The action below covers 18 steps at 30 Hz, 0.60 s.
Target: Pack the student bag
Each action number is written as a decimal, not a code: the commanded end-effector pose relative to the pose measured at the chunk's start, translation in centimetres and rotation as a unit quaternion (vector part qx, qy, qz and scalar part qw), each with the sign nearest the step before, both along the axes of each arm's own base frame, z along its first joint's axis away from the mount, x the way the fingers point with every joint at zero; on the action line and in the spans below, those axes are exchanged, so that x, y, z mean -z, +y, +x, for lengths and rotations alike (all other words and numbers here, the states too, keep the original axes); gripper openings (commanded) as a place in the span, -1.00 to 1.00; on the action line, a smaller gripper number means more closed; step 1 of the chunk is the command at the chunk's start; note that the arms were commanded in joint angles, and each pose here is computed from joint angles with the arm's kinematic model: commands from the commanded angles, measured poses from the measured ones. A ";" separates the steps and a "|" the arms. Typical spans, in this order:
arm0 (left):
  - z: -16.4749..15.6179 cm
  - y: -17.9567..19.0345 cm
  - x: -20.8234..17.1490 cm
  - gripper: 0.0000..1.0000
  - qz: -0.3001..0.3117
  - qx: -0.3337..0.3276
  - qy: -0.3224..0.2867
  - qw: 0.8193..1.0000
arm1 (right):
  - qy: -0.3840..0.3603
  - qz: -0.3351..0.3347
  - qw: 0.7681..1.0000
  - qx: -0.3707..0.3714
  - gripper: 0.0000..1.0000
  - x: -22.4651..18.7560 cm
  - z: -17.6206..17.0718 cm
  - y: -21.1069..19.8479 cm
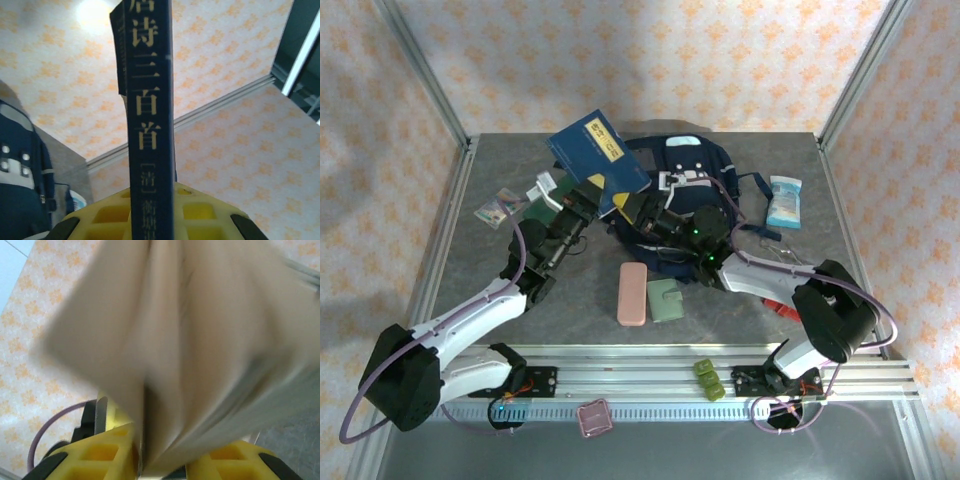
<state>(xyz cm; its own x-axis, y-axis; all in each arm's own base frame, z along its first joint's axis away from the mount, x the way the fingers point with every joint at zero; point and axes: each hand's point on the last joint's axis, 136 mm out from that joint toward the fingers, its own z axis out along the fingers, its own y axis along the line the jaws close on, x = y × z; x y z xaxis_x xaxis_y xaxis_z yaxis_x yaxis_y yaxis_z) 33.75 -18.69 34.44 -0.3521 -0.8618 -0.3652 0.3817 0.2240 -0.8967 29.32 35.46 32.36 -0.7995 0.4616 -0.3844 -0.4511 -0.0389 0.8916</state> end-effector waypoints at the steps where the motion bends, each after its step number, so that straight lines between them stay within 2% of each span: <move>1: -1.2 -0.6 -1.6 -1.00 -0.045 0.031 -0.037 0.998 | 0.001 0.021 1.000 0.022 -0.42 -1.0 1.4 -0.8; 4: -1.4 -1.1 -1.2 -1.00 -0.048 0.040 -0.033 0.998 | 0.006 0.028 0.999 0.018 -0.07 -1.2 1.6 -1.0; 6: -1.5 -0.9 -1.0 -1.00 -0.051 0.036 -0.031 0.998 | 0.001 0.029 0.999 0.016 -0.12 -1.4 1.5 -1.0; 7: -1.5 -0.9 -1.0 -1.00 -0.050 0.035 -0.032 0.998 | 0.000 0.030 0.999 0.017 -0.30 -1.5 1.4 -1.1; 9: -1.4 -0.9 -0.9 -1.00 -0.044 0.033 -0.029 0.998 | -0.007 0.030 0.999 0.019 -0.87 -1.6 1.3 -1.3; 10: -1.3 -1.1 -0.7 -0.94 -0.037 0.033 -0.025 0.998 | -0.006 0.026 0.999 0.018 -1.00 -1.5 1.3 -1.3; 11: -1.2 -1.2 -0.6 -0.74 -0.030 0.034 -0.024 0.999 | -0.006 0.021 1.000 0.015 -1.00 -1.4 1.3 -1.3; 13: -0.7 -1.4 0.0 -0.02 -0.006 0.027 -0.009 1.000 | -0.001 0.010 1.000 0.018 -1.00 -1.0 1.5 -2.0; 16: 0.3 -1.9 1.7 0.47 0.078 0.014 0.020 0.997 | 0.010 -0.006 0.998 0.054 -1.00 -0.2 1.9 -4.9; 18: 1.3 -2.4 3.1 0.60 0.145 0.008 0.047 0.988 | 0.017 -0.033 0.995 0.091 -1.00 0.6 2.2 -7.3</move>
